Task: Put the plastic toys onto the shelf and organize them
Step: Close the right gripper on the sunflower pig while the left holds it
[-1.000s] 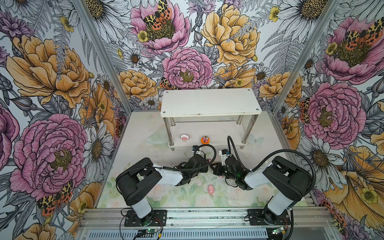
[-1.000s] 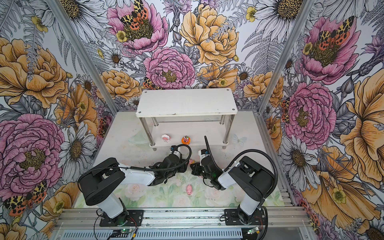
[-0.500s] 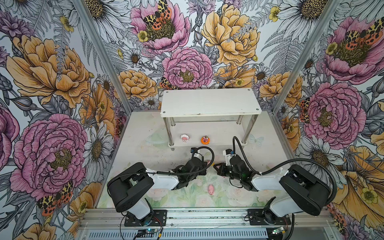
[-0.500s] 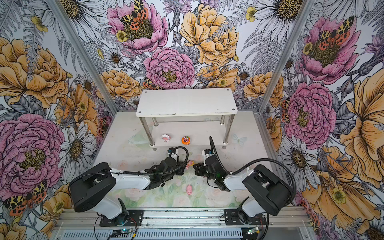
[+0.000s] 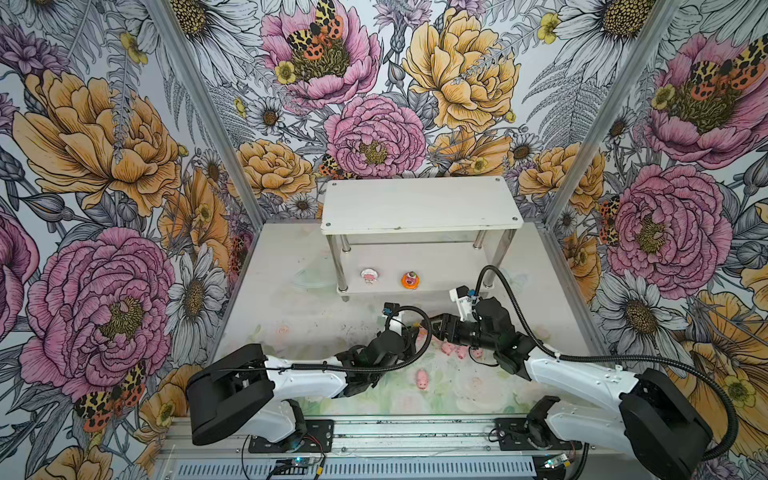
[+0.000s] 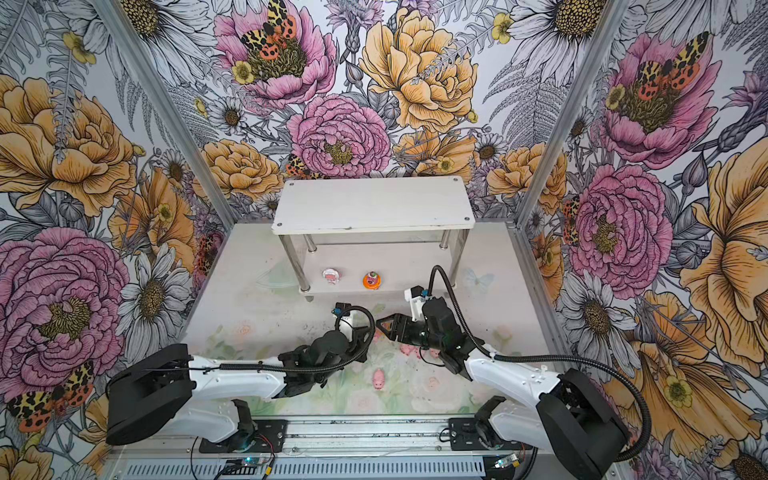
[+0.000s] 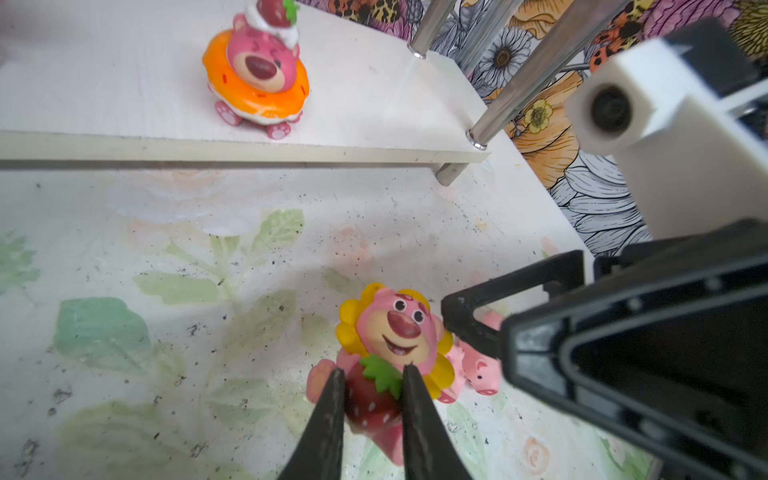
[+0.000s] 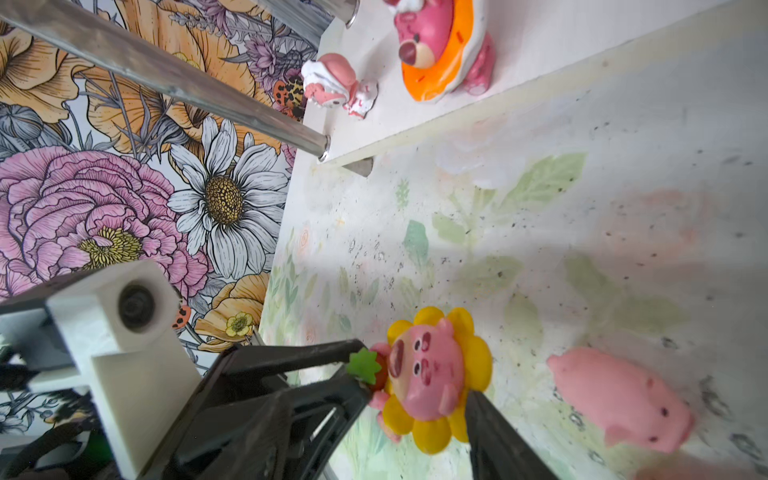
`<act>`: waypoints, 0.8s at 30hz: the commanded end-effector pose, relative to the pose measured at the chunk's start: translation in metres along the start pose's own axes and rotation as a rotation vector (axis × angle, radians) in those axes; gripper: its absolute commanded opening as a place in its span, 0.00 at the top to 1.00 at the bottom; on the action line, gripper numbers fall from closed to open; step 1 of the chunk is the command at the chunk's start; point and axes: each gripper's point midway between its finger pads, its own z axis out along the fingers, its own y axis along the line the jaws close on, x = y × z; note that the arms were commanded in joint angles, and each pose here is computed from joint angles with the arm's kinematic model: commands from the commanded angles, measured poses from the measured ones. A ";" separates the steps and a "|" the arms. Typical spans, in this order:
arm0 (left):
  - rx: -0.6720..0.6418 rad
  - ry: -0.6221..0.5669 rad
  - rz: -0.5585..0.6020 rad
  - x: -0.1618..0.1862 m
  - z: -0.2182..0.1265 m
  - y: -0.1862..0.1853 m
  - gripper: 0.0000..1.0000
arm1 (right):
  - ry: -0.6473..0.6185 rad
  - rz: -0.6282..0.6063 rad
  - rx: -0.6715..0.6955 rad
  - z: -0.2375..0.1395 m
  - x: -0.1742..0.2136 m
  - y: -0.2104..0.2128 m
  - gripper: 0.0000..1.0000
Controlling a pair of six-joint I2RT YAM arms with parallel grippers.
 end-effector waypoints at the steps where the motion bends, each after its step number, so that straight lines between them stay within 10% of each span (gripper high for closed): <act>1: -0.031 -0.109 0.025 -0.024 -0.011 0.002 0.90 | 0.042 0.093 0.005 0.003 0.006 -0.002 0.29; 16: -0.017 -0.132 0.038 -0.031 -0.022 -0.006 0.91 | -0.045 0.111 -0.136 0.008 -0.021 0.032 0.28; 24: -0.009 -0.130 0.049 -0.031 -0.022 -0.012 0.91 | -0.022 0.135 -0.162 0.019 -0.017 0.032 0.48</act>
